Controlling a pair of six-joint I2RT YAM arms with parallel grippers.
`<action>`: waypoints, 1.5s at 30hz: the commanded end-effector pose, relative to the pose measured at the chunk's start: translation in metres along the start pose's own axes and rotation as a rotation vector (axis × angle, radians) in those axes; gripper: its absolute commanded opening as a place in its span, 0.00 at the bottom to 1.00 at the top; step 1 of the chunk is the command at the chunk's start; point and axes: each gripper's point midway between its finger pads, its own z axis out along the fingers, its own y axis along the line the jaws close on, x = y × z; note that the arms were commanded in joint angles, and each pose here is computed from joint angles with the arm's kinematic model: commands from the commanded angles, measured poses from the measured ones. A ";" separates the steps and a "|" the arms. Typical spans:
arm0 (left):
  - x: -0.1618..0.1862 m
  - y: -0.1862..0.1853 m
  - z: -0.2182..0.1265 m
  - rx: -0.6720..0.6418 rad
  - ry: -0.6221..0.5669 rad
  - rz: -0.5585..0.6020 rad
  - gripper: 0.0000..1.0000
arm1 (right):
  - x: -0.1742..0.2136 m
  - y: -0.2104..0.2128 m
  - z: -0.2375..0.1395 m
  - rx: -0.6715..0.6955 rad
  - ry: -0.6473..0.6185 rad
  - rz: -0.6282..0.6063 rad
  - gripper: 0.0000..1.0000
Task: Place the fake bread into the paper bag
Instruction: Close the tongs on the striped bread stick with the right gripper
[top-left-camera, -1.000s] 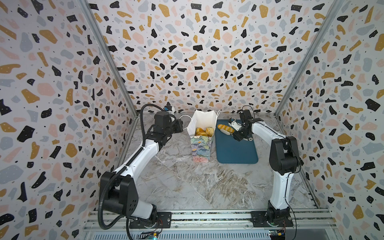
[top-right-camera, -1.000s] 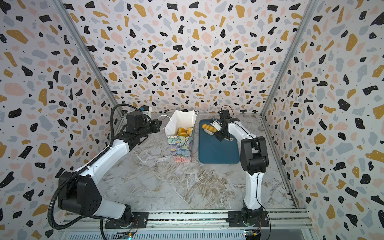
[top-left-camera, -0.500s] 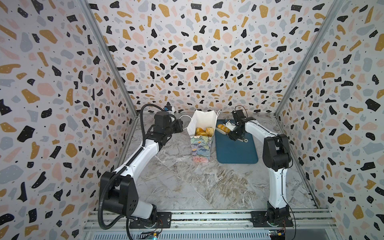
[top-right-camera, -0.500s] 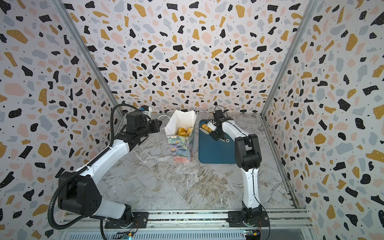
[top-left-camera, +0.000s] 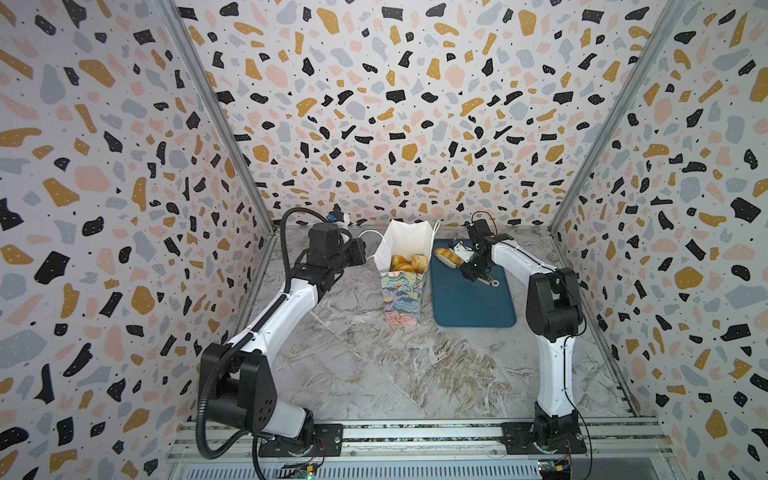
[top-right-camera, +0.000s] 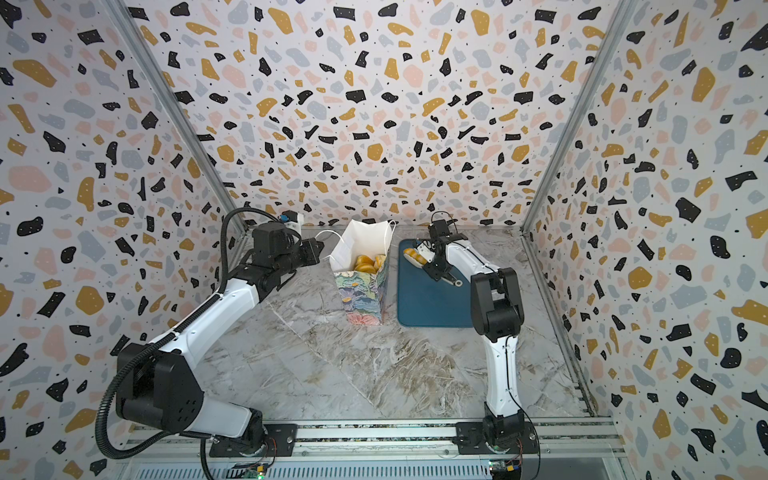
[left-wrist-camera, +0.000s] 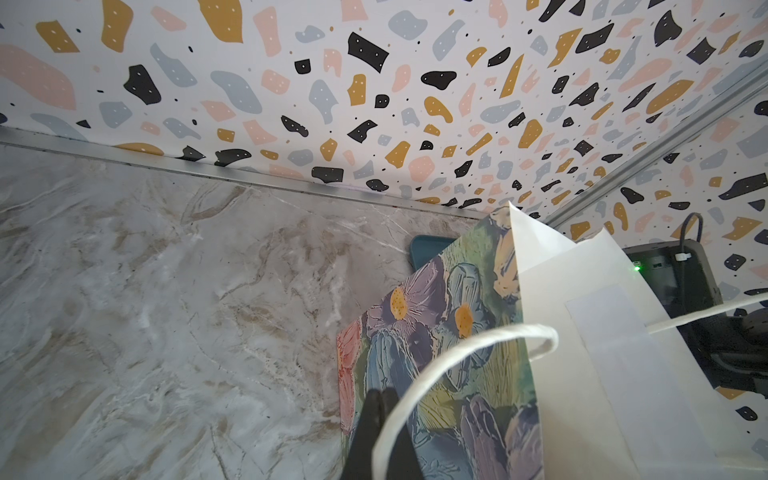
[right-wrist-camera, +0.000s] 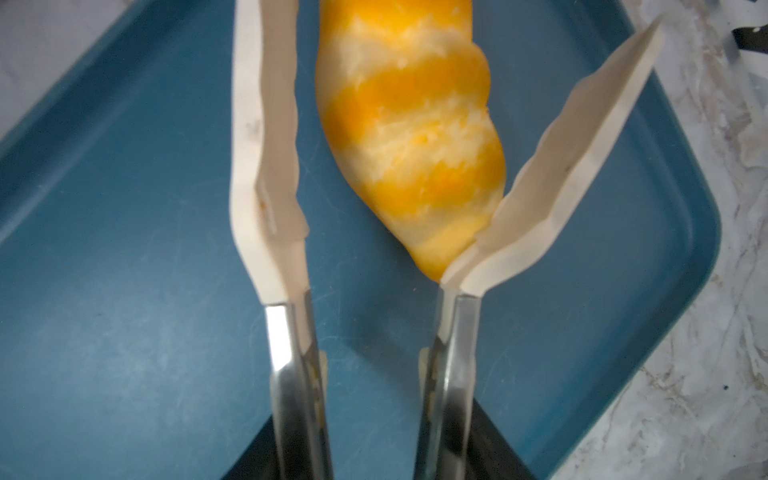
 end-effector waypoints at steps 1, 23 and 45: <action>-0.013 -0.005 -0.002 0.014 -0.032 0.020 0.00 | -0.012 -0.020 -0.034 0.074 -0.041 0.006 0.52; -0.011 -0.004 -0.001 0.012 -0.026 0.019 0.00 | -0.005 -0.023 -0.032 0.085 -0.023 0.007 0.48; -0.013 -0.005 -0.003 0.016 -0.031 0.019 0.00 | -0.007 0.014 -0.042 0.067 -0.001 -0.019 0.26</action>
